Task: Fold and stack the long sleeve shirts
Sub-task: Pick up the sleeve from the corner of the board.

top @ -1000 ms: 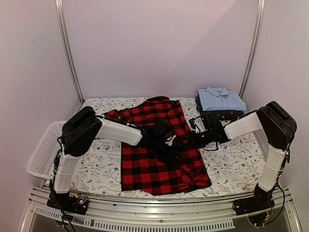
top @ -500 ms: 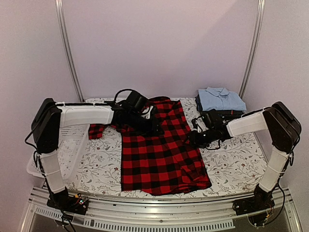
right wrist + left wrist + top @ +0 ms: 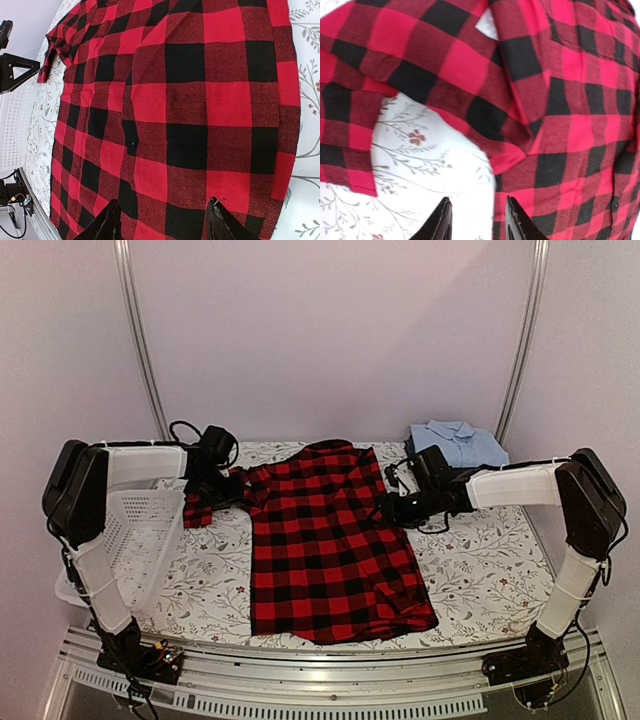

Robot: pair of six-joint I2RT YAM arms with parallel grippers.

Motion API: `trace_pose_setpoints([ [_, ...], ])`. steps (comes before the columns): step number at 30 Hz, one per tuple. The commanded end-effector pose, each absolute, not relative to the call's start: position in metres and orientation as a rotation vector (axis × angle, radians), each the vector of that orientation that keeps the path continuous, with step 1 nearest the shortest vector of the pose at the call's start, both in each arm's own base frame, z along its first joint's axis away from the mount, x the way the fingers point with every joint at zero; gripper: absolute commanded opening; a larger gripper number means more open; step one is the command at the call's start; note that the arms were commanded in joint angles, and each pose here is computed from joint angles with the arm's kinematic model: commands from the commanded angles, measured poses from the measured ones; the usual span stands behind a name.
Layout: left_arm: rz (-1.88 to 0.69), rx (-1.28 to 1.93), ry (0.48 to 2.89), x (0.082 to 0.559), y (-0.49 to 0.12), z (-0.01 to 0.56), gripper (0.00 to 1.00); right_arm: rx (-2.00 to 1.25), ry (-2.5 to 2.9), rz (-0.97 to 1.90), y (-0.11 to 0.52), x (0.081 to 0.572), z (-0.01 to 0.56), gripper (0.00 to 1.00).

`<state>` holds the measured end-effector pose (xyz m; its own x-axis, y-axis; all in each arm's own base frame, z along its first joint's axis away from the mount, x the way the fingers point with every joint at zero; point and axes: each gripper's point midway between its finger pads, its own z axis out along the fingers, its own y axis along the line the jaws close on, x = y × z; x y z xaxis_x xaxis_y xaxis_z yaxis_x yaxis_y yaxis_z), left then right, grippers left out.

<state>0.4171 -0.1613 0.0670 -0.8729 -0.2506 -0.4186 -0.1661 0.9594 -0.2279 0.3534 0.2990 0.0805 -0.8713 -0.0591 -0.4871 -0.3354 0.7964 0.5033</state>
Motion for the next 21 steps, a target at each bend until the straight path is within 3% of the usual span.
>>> trace_pose_setpoints([
  [1,-0.045,-0.350,2.660,0.429,-0.117,0.055,0.38,-0.354,2.492,0.837,0.307,0.353,0.099,0.57],
  [21,0.213,-0.434,2.737,0.434,-0.057,0.007,0.45,-0.387,2.470,0.876,0.315,0.356,0.106,0.59],
])
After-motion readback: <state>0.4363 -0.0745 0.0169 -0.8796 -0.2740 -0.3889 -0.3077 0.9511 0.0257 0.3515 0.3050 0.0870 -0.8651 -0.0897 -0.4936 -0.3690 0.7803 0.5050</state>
